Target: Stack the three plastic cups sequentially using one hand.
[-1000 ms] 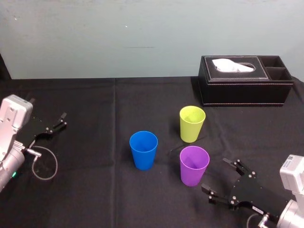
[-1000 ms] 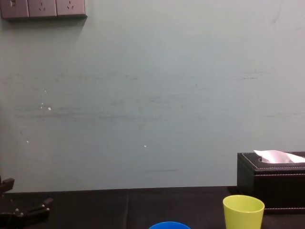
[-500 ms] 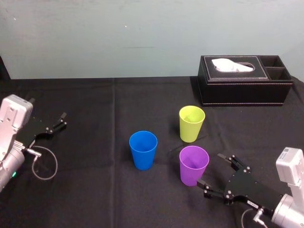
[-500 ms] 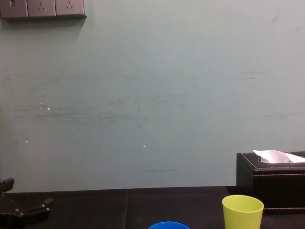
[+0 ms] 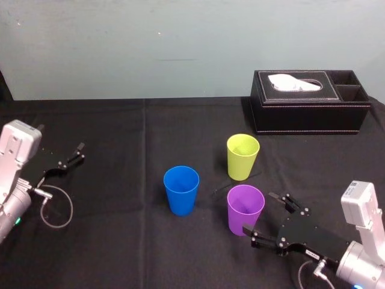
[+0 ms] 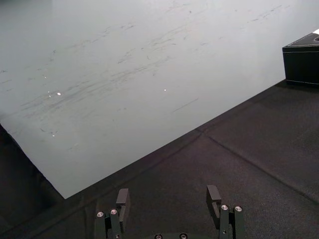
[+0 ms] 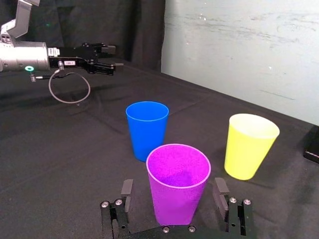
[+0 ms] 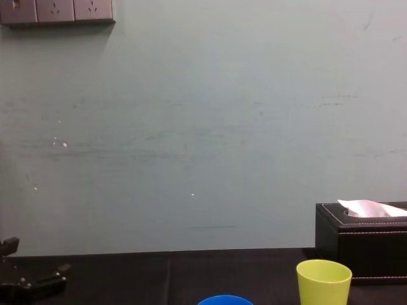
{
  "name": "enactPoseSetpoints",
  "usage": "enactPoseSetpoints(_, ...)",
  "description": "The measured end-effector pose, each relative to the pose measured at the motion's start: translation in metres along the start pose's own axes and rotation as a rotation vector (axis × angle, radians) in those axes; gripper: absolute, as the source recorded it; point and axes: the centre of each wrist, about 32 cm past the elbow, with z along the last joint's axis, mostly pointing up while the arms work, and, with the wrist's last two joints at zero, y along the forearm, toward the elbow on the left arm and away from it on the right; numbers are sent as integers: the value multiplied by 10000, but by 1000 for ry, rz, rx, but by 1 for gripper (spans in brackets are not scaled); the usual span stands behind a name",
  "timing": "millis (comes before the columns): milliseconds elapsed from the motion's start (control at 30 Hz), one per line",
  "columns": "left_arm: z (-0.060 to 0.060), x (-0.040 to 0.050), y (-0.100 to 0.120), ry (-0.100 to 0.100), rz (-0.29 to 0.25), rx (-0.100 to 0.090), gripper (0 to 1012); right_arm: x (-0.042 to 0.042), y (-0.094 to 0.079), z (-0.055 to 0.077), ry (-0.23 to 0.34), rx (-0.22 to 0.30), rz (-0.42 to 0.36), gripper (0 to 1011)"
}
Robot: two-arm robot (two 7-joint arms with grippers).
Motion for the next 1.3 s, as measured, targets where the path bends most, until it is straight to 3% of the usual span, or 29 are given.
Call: enactPoseSetpoints(1300,0,0,0,0,0,0,1010,57,286,-27,9,-35,8,1004)
